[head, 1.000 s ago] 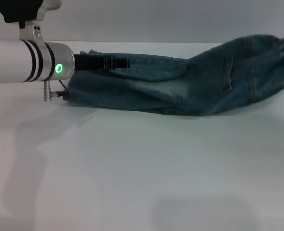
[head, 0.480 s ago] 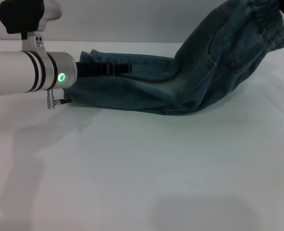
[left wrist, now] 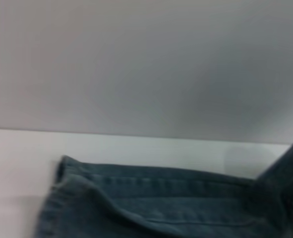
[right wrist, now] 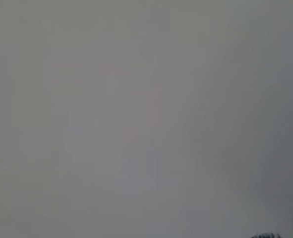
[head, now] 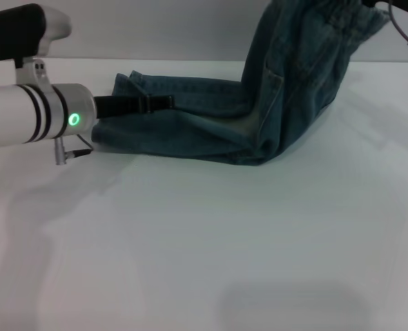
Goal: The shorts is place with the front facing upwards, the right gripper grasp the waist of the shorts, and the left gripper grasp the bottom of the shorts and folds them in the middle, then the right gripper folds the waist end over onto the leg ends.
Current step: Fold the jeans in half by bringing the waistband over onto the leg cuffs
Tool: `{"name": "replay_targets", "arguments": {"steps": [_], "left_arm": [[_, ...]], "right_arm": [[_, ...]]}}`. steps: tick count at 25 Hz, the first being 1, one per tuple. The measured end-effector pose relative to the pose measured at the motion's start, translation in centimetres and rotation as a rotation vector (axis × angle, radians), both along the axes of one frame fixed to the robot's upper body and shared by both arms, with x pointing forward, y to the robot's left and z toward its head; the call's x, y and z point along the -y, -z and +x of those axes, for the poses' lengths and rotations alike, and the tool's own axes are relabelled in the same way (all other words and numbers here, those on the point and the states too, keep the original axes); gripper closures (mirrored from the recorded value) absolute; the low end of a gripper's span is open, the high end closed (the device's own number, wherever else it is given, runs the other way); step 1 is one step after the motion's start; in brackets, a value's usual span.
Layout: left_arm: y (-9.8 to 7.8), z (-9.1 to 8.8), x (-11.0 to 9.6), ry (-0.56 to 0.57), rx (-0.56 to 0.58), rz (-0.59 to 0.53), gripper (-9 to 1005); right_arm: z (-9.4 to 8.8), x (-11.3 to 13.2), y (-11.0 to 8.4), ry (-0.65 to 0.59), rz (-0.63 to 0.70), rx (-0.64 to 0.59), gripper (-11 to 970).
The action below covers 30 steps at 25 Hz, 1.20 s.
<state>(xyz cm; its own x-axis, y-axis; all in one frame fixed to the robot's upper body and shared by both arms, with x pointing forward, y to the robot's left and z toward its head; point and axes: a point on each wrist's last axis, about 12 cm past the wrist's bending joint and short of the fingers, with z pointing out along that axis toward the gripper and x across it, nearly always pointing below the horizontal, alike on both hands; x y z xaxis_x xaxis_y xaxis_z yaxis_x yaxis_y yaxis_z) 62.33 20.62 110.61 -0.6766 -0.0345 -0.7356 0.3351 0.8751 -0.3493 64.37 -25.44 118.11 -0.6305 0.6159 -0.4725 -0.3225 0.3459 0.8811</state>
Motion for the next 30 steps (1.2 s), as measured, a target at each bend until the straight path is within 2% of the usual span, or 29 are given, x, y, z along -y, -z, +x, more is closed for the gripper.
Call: {"name": "replay_targets", "arguments": {"steps": [8, 12, 22, 30], "left_arm": [[0.3, -1.3, -3.5, -0.126, 0.054, -0.011, 180], [0.3, -1.4, -3.3, -0.121, 0.057, -0.011, 180], [0.4, -0.9, 2.6, 0.007, 0.079, -0.024, 181], [0.6, -1.6, 7.2, 0.126, 0.067, -0.04, 181]], "right_arm": [[1.7, -3.7, -1.7, -0.07, -0.057, 0.031, 957], [2.1, -4.8, -2.4, -0.095, -0.073, 0.044, 956], [2.3, -8.2, -4.0, -0.186, -0.085, 0.083, 957], [2.4, -10.1, -4.3, -0.219, -0.093, 0.089, 956]]}}
